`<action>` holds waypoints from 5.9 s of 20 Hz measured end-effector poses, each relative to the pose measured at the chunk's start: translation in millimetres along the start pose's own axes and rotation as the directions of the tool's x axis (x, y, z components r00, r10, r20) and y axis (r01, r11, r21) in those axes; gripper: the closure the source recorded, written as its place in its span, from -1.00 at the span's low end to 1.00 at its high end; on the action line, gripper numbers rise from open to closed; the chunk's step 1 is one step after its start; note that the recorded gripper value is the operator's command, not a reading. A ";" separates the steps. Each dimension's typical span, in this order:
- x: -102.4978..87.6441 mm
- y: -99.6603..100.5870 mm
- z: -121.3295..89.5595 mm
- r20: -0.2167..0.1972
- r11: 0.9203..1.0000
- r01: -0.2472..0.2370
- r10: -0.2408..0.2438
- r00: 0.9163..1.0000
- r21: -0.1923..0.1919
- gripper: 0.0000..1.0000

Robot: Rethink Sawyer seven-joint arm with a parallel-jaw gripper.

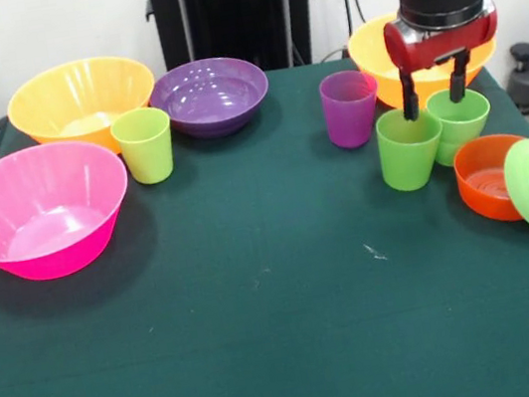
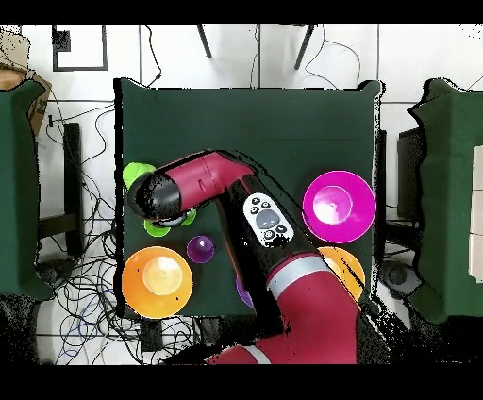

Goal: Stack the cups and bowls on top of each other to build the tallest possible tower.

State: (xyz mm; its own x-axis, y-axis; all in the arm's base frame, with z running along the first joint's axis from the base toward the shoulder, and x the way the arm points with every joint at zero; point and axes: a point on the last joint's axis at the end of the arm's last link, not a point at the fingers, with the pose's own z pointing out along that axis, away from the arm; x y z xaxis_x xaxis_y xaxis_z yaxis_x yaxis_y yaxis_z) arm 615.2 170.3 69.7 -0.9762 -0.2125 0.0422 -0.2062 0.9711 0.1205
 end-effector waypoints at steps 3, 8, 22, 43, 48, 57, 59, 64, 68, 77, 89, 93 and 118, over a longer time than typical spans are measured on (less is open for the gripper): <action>1.7 -1.6 7.0 0.006 1.000 -0.009 0.009 1.000 -0.002 -1.00; 5.6 5.5 11.1 -0.011 1.000 -0.023 0.023 1.000 -0.001 -1.00; 6.2 88.5 -23.7 -0.002 0.994 -0.112 0.112 0.994 0.011 -1.00; 10.9 90.2 -7.3 -0.005 0.979 -0.203 0.203 0.979 -0.005 -1.00; 12.0 87.4 0.9 -0.005 0.978 -0.210 0.210 0.978 -0.010 -1.00; 5.4 89.3 -7.4 -0.021 0.971 -0.238 0.238 0.971 -0.022 -1.00; 1.0 89.0 -11.5 -0.035 0.967 -0.253 0.252 0.967 -0.026 -1.00; -8.4 88.0 -18.9 -0.053 0.962 -0.272 0.270 0.961 -0.029 -1.00; -15.1 88.2 -22.5 -0.048 0.958 -0.283 0.281 0.958 -0.038 -1.00; -25.8 87.4 -27.6 -0.035 0.953 -0.299 0.297 0.954 -0.053 -1.00; -35.5 64.3 -3.5 -0.059 0.937 -0.342 0.338 0.939 -0.066 -1.00; -32.3 51.0 16.0 -0.092 0.927 -0.368 0.361 0.928 -0.071 -1.00; -23.6 45.0 42.5 -0.142 0.918 -0.389 0.376 0.916 -0.079 -1.00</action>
State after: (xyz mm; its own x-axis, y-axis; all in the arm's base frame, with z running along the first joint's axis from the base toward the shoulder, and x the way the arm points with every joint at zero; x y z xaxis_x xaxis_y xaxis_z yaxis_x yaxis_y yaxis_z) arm 626.1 223.6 32.0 -0.9620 0.1546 0.2249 0.1955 0.9655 0.1722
